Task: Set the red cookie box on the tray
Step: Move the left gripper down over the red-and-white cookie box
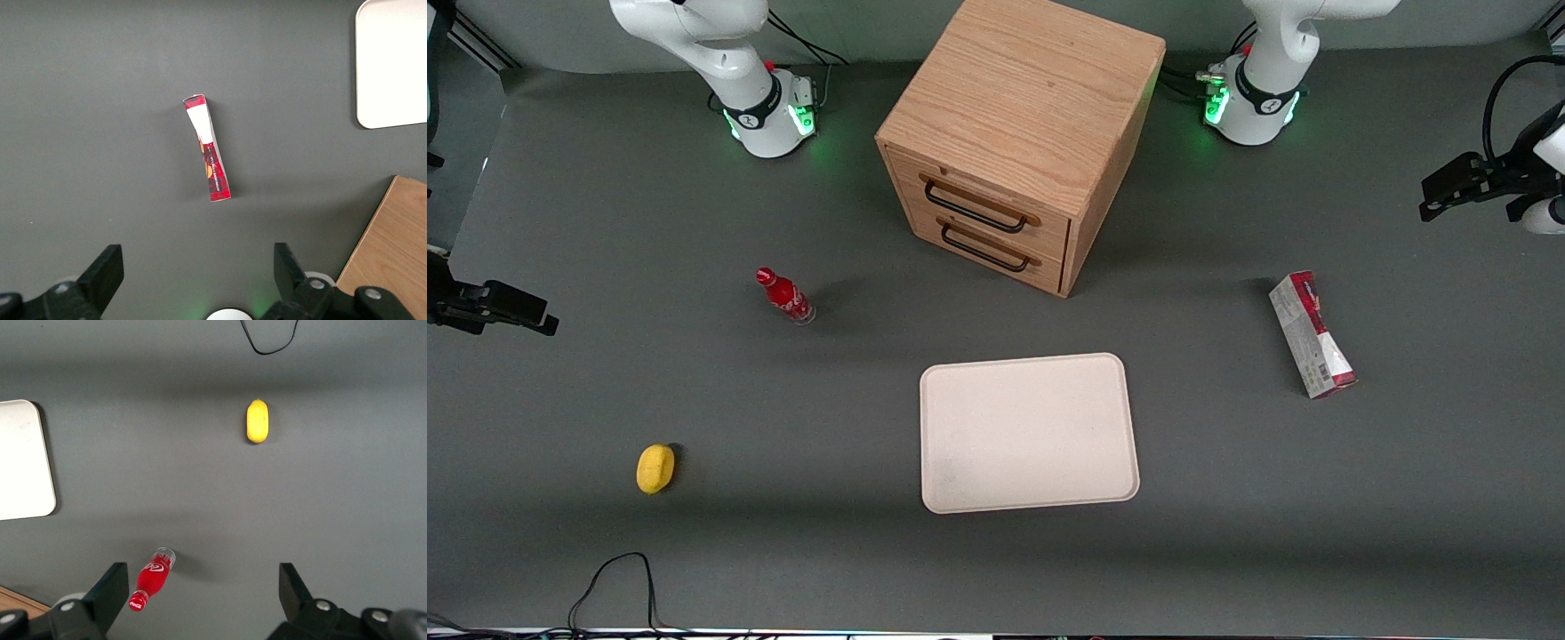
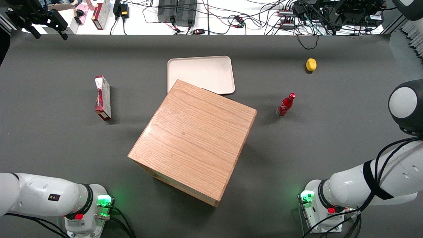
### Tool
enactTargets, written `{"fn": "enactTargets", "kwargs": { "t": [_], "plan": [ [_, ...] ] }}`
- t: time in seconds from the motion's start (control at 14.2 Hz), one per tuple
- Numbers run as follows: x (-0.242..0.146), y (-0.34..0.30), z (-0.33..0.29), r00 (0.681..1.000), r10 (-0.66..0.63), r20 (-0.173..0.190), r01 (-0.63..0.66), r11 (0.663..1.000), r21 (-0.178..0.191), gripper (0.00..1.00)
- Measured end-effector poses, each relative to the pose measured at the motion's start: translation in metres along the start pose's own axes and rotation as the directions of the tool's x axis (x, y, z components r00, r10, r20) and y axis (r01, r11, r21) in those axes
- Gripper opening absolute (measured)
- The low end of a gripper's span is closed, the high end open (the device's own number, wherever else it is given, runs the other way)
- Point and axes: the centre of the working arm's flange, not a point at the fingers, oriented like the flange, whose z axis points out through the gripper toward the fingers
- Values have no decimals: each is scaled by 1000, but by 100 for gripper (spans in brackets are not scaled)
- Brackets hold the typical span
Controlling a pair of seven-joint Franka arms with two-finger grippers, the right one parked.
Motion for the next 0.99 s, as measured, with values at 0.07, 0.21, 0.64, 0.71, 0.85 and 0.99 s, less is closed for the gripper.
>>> {"fn": "enactTargets", "kwargs": {
  "t": [0.07, 0.21, 0.64, 0.71, 0.85, 0.99],
  "plan": [
    [0, 0, 0, 1000, 1, 0, -1, 1000, 0, 100],
    [0, 1, 1, 1000, 4, 4, -4, 1000, 0, 100],
    [8, 4, 60, 996, 9, 87, -10, 1000, 1, 100],
    [12, 5, 80, 996, 8, 88, -8, 1000, 1, 100],
    [18, 6, 119, 995, -43, 85, 42, 999, 7, 100],
    [20, 7, 157, 984, -154, 86, 153, 988, 18, 100]
  ]
}}
